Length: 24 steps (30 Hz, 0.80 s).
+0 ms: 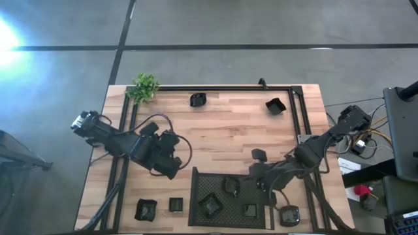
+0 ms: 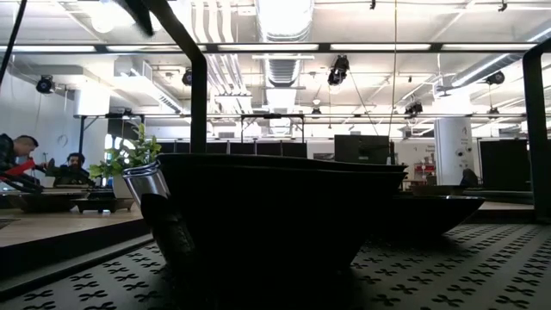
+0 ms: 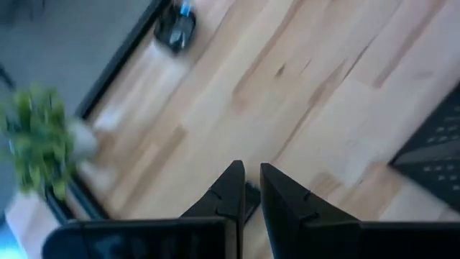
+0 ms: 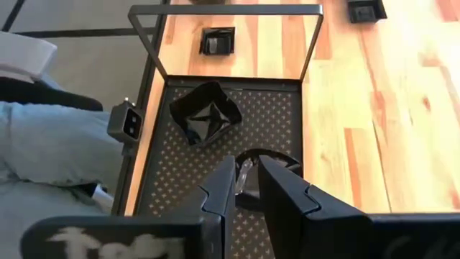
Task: Pick & Place Mini shaped plates
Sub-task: Stack the leaf shaped plate on top of the other leaf shaped plate on the shelf
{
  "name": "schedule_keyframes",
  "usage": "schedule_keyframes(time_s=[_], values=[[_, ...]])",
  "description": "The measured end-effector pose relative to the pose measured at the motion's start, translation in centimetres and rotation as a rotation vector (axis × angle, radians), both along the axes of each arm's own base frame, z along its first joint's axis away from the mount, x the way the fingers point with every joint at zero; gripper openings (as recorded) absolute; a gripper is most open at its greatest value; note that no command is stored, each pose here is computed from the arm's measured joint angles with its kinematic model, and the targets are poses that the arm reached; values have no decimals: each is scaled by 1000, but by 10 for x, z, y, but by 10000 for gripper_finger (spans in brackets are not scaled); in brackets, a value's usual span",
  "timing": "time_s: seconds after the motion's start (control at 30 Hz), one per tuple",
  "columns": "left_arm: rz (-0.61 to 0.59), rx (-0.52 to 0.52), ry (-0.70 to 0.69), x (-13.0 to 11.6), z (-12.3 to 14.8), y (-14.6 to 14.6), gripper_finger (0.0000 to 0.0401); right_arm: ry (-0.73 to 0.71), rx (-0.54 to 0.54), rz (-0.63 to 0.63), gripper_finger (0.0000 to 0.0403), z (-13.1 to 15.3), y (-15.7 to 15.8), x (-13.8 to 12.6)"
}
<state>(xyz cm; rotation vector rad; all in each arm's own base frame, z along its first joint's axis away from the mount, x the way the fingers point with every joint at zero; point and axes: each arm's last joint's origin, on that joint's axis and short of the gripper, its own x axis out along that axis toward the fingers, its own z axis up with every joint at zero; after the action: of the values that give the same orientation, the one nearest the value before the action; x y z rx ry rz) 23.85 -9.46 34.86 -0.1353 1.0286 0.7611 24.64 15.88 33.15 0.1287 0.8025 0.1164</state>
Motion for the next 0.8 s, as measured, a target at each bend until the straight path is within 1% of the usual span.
schedule_keyframes(time_s=[0.17,0.37,0.53,0.67,0.8], values=[[145,-67,49,-19,-29,7,42,4,-5,2,61,2,-2,-3],[300,-94,70,-44,-59,17,42,12,-12,3,61,0,-1,-2],[414,-134,88,-59,-82,23,42,16,-15,4,61,-2,-1,-1],[444,-167,114,-64,-100,24,42,15,-15,4,61,-2,-1,-1],[425,-212,127,-64,-116,22,42,15,-15,4,61,-2,-1,-1]])
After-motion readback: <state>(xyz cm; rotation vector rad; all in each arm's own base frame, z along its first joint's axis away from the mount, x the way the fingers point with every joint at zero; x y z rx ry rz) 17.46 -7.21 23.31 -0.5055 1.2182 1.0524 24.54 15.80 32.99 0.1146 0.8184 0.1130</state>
